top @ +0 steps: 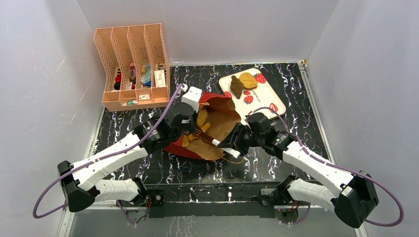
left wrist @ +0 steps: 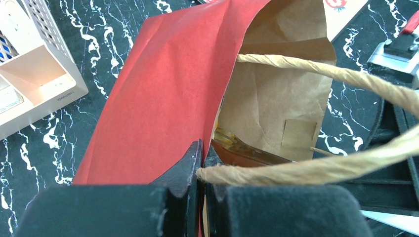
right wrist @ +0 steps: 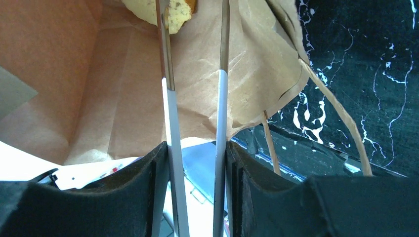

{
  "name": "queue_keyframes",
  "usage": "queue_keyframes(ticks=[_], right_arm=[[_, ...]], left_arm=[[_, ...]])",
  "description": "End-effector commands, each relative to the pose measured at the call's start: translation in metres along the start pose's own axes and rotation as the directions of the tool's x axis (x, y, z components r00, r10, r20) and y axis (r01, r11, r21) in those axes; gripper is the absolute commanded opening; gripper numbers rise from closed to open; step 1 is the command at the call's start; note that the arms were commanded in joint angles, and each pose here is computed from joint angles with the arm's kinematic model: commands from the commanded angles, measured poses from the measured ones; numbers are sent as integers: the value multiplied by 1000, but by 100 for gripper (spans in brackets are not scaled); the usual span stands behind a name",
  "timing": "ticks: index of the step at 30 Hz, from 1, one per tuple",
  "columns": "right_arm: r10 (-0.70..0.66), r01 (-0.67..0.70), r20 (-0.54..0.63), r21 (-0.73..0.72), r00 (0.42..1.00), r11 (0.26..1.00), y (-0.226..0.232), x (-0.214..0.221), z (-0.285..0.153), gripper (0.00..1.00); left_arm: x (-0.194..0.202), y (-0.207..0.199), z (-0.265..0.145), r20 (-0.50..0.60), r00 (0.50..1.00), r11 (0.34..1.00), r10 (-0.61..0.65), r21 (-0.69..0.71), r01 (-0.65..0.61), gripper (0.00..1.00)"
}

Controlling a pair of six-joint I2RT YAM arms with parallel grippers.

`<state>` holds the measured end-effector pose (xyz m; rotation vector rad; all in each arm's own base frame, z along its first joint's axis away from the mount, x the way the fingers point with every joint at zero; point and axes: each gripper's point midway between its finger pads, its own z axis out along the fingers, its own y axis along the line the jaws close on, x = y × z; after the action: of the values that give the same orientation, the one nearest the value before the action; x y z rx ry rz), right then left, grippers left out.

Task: Take the fake bread out of the paper bag
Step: Take out the fake bread from the paper bag.

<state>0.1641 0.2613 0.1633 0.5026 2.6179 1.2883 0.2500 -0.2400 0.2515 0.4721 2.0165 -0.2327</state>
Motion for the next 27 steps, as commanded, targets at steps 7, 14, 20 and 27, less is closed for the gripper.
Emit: queue_keyframes(ticks=[7, 14, 20, 27], right_arm=[[56, -56, 0, -65, 998, 996, 8, -6, 10, 40], [45, -45, -2, -35, 999, 998, 7, -16, 28, 39], [21, -21, -12, 3, 1000, 1000, 3, -18, 35, 22], [-35, 35, 10, 27, 999, 999, 6, -19, 21, 0]], left_arm=[[-8, 2, -12, 41, 999, 1000, -9, 22, 8, 0], [-7, 2, -12, 43, 999, 1000, -7, 26, 5, 0], [-5, 6, -12, 49, 999, 1000, -10, 10, 10, 0], [-3, 18, -9, 44, 999, 997, -18, -75, 21, 0]])
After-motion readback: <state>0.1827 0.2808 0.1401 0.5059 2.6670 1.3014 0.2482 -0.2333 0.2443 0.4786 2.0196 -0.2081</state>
